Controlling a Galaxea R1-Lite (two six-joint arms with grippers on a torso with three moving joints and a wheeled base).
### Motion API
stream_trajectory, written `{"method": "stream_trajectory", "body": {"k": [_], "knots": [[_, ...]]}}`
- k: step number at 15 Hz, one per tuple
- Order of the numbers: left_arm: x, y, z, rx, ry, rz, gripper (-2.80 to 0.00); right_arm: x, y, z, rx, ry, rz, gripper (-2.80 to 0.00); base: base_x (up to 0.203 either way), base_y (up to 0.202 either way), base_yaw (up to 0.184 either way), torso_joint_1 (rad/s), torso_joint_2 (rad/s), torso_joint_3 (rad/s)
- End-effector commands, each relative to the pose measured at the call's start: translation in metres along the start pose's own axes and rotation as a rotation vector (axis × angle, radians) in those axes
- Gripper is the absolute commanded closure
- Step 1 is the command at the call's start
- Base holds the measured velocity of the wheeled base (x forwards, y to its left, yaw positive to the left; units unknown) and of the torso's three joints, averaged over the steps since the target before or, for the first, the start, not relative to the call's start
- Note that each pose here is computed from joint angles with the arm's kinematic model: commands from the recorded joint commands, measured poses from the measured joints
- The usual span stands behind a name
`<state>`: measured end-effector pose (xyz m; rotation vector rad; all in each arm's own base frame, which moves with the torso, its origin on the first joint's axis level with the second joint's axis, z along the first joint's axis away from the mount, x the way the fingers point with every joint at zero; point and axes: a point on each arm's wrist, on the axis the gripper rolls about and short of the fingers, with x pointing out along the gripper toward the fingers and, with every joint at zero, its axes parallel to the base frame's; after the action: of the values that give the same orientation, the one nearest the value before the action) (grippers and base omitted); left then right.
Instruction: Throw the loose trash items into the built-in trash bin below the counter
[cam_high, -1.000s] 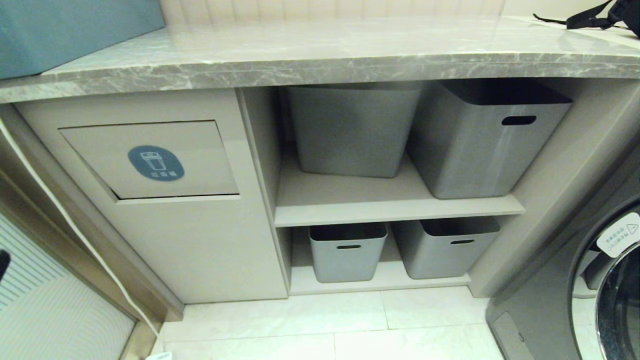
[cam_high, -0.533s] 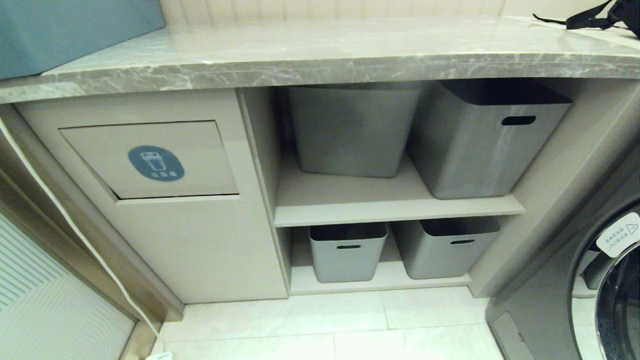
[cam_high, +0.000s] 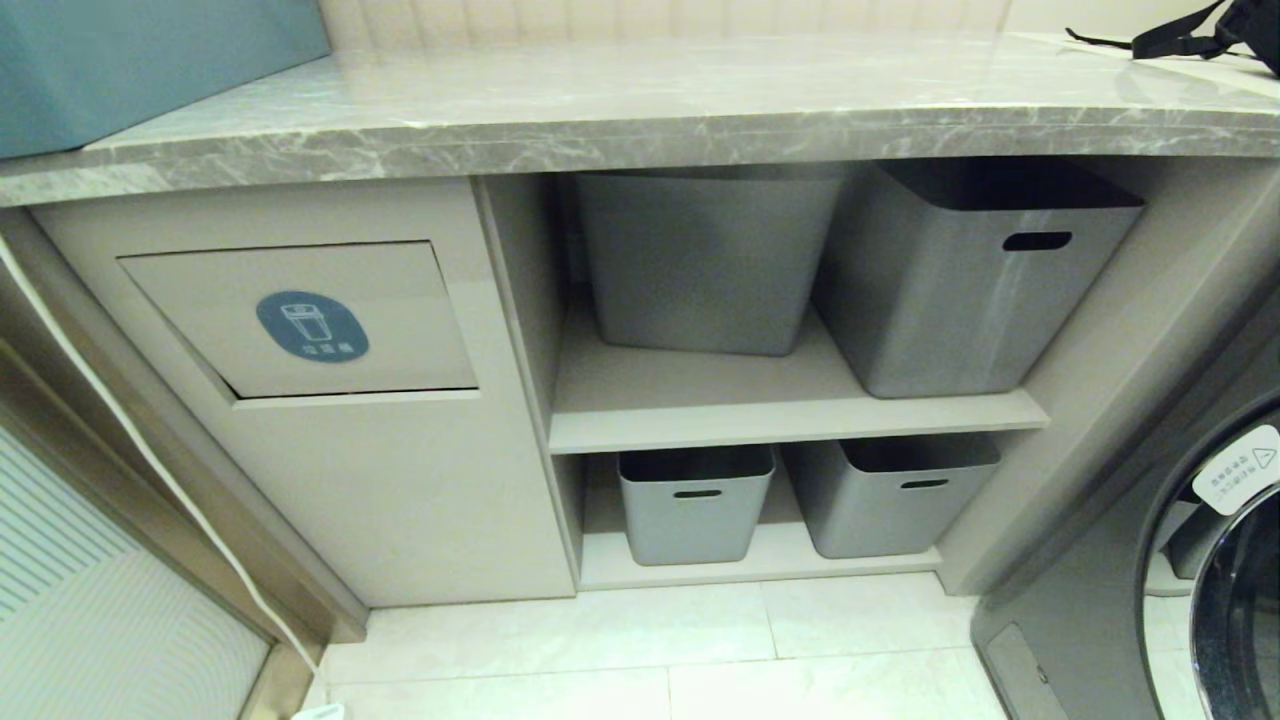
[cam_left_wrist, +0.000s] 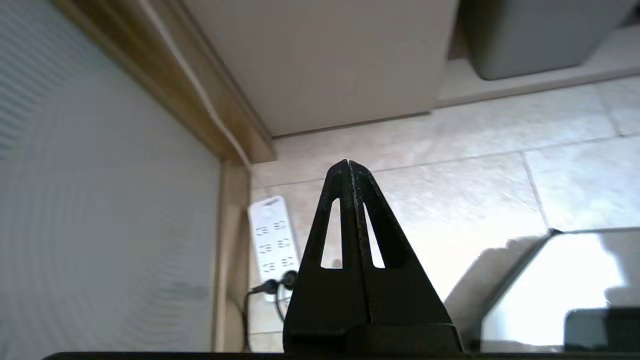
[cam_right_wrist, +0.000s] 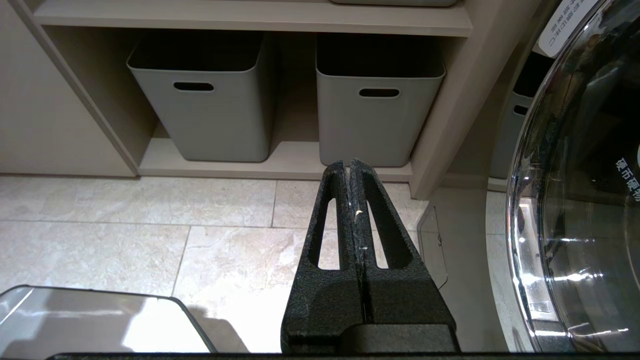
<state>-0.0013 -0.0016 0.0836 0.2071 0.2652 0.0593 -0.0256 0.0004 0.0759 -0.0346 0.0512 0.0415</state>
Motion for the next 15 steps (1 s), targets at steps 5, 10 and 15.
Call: {"method": "stream_trajectory", "body": {"k": [5,10,15], "knots": [[0.002,-0.001,-0.005,-0.087,0.019,-0.081,0.0,0.0,0.0,0.0,0.0,-0.001,-0.004,0.0,0.0,0.0,0.0,0.0,0.0,0.0],[-0.006,0.0,-0.008,-0.095,-0.09,-0.082,0.0,0.0,0.0,0.0,-0.001,-0.002,-0.004,0.0,0.0,0.0,0.0,0.0,0.0,0.0],[-0.018,0.0,-0.014,-0.101,-0.267,-0.083,0.0,0.0,0.0,0.0,0.0,-0.002,-0.004,0.0,0.0,0.0,0.0,0.0,0.0,0.0]]}}
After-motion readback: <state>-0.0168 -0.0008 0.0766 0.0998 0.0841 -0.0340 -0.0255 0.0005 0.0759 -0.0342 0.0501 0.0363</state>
